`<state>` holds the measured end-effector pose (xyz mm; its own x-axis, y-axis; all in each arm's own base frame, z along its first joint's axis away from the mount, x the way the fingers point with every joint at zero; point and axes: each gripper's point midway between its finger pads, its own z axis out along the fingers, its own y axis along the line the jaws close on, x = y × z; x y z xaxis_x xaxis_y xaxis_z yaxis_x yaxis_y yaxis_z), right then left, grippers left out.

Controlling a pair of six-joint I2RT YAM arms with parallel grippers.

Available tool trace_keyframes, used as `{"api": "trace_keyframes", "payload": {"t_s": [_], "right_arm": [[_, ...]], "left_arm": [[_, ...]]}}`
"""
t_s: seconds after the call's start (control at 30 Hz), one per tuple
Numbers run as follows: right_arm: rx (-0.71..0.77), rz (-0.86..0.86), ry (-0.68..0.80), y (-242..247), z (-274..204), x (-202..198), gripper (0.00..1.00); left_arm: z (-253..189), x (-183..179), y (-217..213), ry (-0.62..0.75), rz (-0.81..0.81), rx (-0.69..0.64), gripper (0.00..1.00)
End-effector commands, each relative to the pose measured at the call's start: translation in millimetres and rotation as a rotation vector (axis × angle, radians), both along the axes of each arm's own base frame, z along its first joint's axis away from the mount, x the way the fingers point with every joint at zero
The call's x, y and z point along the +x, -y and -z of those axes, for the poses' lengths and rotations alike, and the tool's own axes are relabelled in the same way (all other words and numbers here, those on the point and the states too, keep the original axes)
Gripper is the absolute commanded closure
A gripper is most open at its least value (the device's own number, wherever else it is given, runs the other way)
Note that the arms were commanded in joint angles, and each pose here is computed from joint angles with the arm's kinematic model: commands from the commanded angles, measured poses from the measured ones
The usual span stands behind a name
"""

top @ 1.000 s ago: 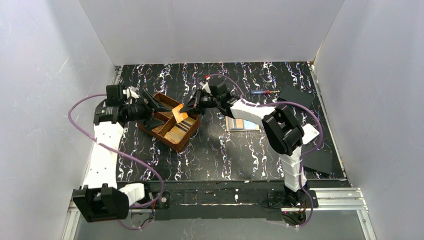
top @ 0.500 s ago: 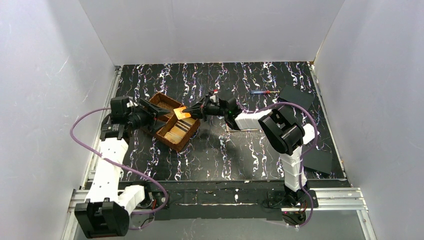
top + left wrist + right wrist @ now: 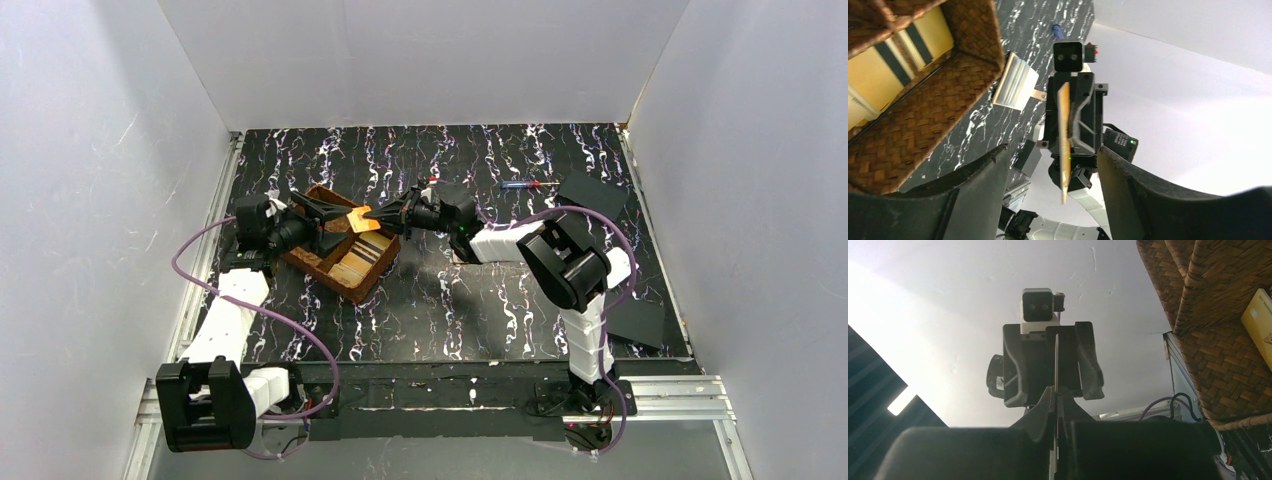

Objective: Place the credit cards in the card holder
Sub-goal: Insert the credit card into the card holder.

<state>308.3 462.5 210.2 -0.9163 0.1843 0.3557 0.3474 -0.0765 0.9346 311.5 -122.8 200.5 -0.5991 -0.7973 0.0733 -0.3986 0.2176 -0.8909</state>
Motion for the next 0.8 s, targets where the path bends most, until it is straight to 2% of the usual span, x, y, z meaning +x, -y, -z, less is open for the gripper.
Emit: {"api": "trace_keyframes", "payload": {"t_s": [0.0,0.2,0.27,0.4,0.47,0.5,0.6,0.77], "right_arm": [[0.052,0.001,0.128,-1.9,-37.0,-9.9,0.93],[-0.021,-0.083,0.297,-11.1,-30.8,-19.5,0.81],[-0.017,-0.093,0.396,-6.6,-30.4,-25.6,0.84],[-0.105,-0.135,0.597,2.4,-13.7,-29.4,0.89],[-0.148,-0.144,0.685,3.0,-8.7,-27.7,0.98],[-0.159,-0.151,0.712,3.3,-5.8,-27.4,0.99],[-0.1,-0.142,0.756,6.4,-8.5,-27.1,0.99],[0.069,-0.093,0.752,8.8,-34.9,-25.4,0.99]], "left_arm": [[-28.4,4.5,7.6,0.162,0.057,-0.003,0.37],[-21.5,5.2,9.4,0.169,0.093,0.013,0.52],[-18.8,4.4,5.9,0.171,0.087,0.025,0.54],[-12.5,-2.3,-5.7,0.179,0.096,0.08,0.53],[-9.6,-6.9,-9.6,0.18,0.122,0.072,0.51],[-9.5,-8.1,-10.3,0.189,0.132,0.057,0.51],[-10.0,-8.7,-14.8,0.222,0.146,0.017,0.52],[-18.9,-18.7,-4.8,0.306,0.295,0.012,0.5]]}}
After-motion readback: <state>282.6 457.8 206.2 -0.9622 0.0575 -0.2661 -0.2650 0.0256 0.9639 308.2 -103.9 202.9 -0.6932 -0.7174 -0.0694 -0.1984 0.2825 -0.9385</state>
